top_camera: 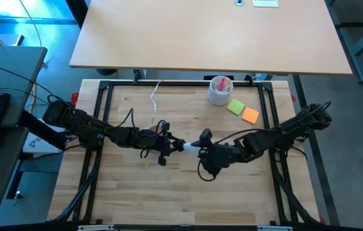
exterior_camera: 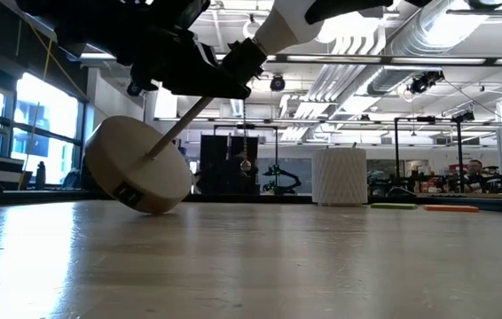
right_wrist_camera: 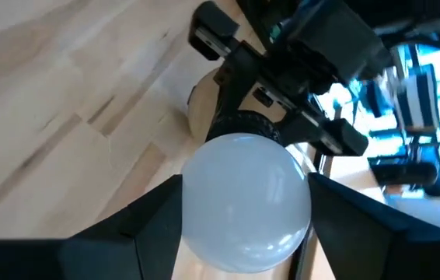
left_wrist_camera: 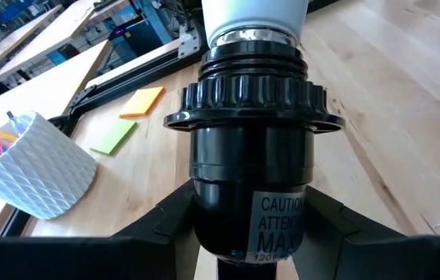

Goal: Screw lightbulb
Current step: Remove the light bulb from the lamp

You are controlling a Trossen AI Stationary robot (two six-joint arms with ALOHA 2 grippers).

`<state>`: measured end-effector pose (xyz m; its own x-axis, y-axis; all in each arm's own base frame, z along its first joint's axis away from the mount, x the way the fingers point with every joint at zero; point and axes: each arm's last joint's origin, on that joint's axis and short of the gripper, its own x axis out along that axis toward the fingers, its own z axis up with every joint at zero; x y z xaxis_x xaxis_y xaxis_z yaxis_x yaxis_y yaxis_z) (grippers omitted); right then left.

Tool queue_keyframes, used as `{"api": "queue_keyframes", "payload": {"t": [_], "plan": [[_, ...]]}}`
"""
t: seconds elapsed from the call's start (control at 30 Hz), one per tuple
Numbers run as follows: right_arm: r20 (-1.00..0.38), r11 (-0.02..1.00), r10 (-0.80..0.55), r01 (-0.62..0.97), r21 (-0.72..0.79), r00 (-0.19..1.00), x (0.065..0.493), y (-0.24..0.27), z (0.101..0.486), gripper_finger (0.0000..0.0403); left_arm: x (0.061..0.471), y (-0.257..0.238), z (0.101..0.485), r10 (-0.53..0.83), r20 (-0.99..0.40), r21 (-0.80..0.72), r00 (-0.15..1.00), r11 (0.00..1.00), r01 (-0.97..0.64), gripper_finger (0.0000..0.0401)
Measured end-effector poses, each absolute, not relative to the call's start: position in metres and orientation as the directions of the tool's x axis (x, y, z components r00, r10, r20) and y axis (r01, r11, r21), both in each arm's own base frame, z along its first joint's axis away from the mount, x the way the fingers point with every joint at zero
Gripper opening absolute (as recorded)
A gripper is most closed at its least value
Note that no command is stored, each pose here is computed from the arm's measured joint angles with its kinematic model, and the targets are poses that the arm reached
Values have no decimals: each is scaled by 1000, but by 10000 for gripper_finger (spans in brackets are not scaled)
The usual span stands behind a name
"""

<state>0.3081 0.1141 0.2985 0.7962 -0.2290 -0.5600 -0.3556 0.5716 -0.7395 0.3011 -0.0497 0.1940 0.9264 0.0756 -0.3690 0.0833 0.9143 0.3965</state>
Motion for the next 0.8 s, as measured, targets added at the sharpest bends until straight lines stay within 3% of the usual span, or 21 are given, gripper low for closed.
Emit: {"api": "queue_keyframes", "payload": {"t": [0.33, 0.6, 0.8], "plan": [[-535, 734, -234, -214, -645, 812, 305, 124, 300, 305, 301, -49, 193, 71, -375, 396, 924, 914, 91, 145], [-508, 864, -309, 13, -504, 804, 296, 133, 301, 310, 301, -49, 193, 75, -376, 393, 923, 916, 86, 145], [-512, 952, -298, 215, -216, 805, 290, 134, 305, 310, 301, -49, 193, 77, -376, 391, 923, 916, 83, 145]]}}
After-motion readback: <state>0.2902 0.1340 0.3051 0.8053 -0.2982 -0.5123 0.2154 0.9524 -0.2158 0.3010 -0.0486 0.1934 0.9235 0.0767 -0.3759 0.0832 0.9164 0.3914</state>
